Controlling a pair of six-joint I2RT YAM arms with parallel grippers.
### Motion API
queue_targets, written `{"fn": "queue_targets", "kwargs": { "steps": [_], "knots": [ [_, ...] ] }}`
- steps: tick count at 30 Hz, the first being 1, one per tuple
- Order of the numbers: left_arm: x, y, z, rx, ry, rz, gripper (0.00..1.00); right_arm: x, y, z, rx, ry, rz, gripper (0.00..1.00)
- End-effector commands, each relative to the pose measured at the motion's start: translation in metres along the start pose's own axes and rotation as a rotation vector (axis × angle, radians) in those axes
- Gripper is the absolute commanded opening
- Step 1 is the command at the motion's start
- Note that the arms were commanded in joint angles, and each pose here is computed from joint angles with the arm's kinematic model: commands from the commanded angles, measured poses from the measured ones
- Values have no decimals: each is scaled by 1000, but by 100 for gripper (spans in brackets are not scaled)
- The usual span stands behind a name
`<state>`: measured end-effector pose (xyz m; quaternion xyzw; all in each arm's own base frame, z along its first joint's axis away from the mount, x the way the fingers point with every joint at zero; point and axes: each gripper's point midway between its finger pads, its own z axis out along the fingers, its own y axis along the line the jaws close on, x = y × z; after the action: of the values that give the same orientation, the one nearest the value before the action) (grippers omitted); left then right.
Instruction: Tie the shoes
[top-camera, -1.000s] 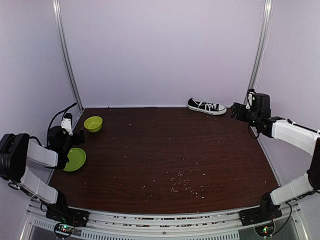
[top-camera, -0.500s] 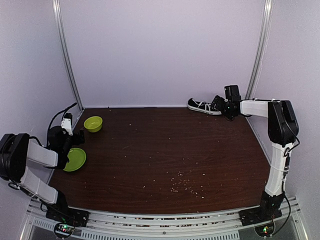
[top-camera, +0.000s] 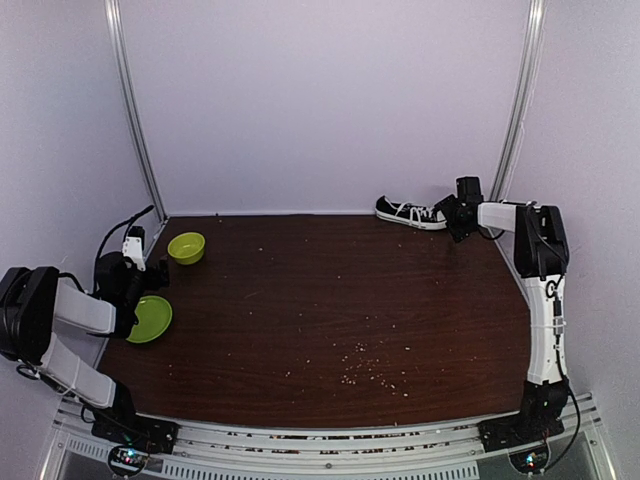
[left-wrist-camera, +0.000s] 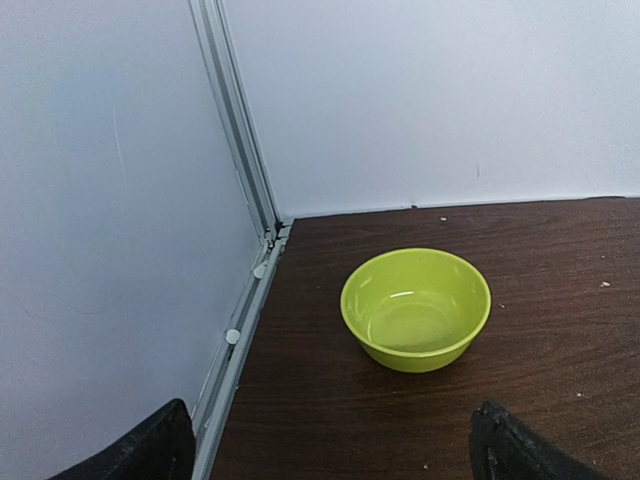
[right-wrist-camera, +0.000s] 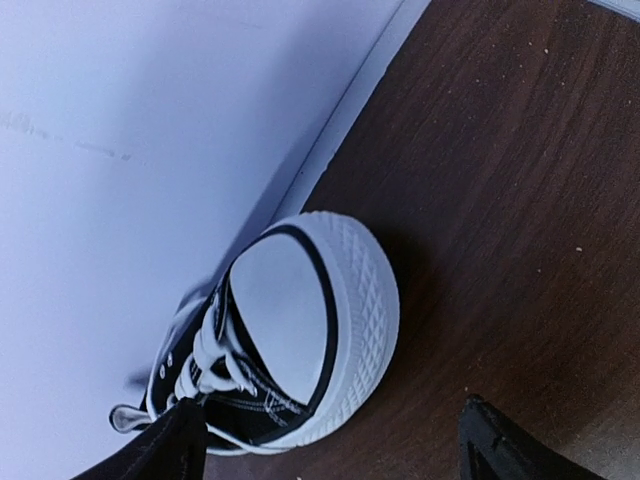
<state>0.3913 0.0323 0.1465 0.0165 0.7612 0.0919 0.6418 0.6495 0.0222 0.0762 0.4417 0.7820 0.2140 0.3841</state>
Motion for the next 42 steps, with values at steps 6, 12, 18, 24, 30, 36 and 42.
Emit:
{"fn": "queue_targets", "kwargs": {
  "steps": [6,12,18,24,30,36,42],
  "knots": [
    [-17,3,-1,-5,-67,6,98,-11,8,25,-23,24,193,74],
    [-17,3,-1,-5,-67,6,98,-12,5,30,23,31,238,72],
    [-17,3,-1,-5,-67,6,98,-9,4,35,54,58,280,72],
    [-17,3,-1,-5,-67,6,98,5,9,39,40,107,323,71],
    [-17,3,-1,-6,-67,6,98,13,2,30,89,61,369,78],
    [-17,3,-1,-6,-67,6,98,11,-6,31,124,29,478,75],
    [-17,3,-1,-5,-67,6,98,10,0,42,94,24,560,55]
  ]
}}
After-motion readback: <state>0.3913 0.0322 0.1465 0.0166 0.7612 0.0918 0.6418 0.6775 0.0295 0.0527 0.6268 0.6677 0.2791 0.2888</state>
